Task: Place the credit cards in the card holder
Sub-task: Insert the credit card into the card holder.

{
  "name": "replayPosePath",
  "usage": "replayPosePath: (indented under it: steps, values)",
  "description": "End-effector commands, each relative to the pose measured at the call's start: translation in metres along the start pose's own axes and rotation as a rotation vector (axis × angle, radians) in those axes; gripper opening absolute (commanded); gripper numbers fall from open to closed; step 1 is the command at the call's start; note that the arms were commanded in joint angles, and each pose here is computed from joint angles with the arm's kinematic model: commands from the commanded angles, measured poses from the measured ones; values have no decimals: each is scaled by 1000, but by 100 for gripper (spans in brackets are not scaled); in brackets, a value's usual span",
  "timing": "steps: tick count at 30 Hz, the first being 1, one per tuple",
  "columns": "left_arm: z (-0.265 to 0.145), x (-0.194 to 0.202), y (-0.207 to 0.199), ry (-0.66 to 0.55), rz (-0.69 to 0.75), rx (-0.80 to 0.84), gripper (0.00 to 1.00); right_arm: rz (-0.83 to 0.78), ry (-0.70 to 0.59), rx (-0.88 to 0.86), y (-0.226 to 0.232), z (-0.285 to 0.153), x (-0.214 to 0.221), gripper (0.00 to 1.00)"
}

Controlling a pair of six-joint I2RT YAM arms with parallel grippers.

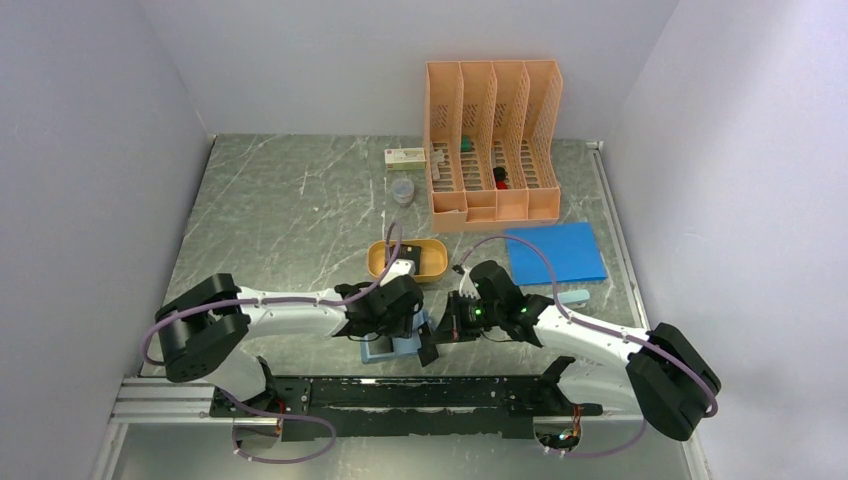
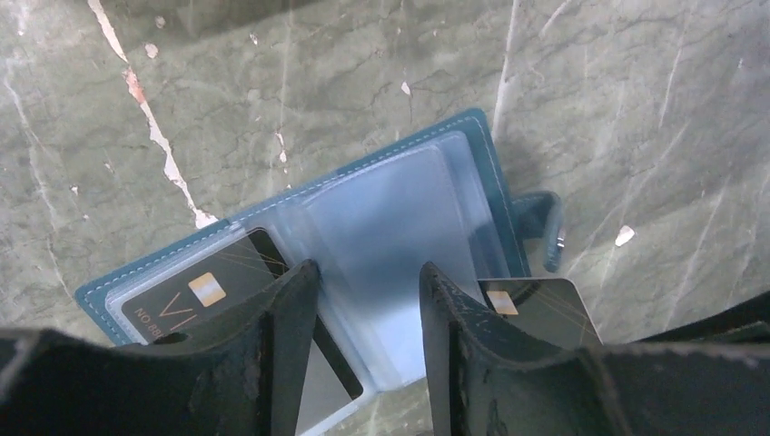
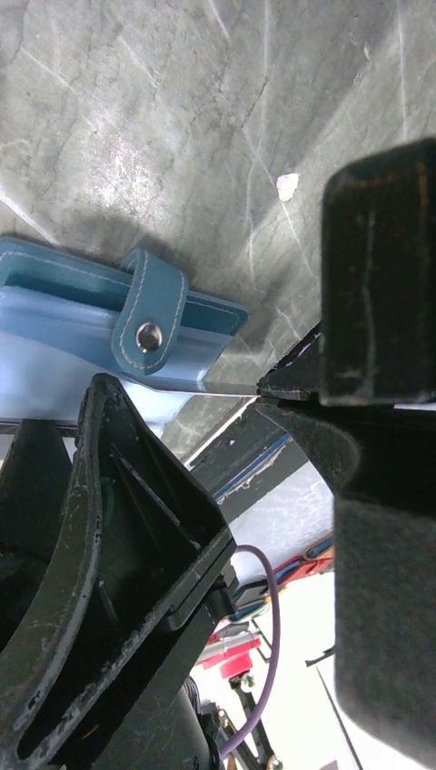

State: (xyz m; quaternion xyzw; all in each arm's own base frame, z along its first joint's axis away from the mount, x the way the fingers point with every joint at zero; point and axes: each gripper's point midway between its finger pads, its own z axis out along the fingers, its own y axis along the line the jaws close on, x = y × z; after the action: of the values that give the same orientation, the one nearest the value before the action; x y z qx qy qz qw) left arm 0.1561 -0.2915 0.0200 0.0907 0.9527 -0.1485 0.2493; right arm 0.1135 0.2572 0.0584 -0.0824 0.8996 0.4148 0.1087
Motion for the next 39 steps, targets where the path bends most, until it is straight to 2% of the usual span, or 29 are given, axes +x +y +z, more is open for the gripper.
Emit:
replayPosePath:
  steps: [1,3,5,7,10,23,34,39]
  values:
    - [10,5,4,9,29,-34,48,-40,-11,-36,9,0,-4,0]
    - [16,9,12,16,39,-67,40,-38,-9,-25,7,0,-3,0]
    - [22,16,21,29,48,-101,24,-37,-7,-9,3,0,-1,0]
    - [27,23,28,45,53,-130,15,-36,-9,13,-1,-1,0,0]
    - [31,31,36,62,52,-153,6,-32,-19,53,-9,-4,1,0]
    - [36,45,50,75,34,-178,5,-17,-114,171,-23,-29,-3,0]
    - [37,48,51,83,26,-176,5,-15,-177,112,-7,-32,-16,0]
    - [37,48,51,82,21,-176,5,-26,-167,86,0,-30,-19,0]
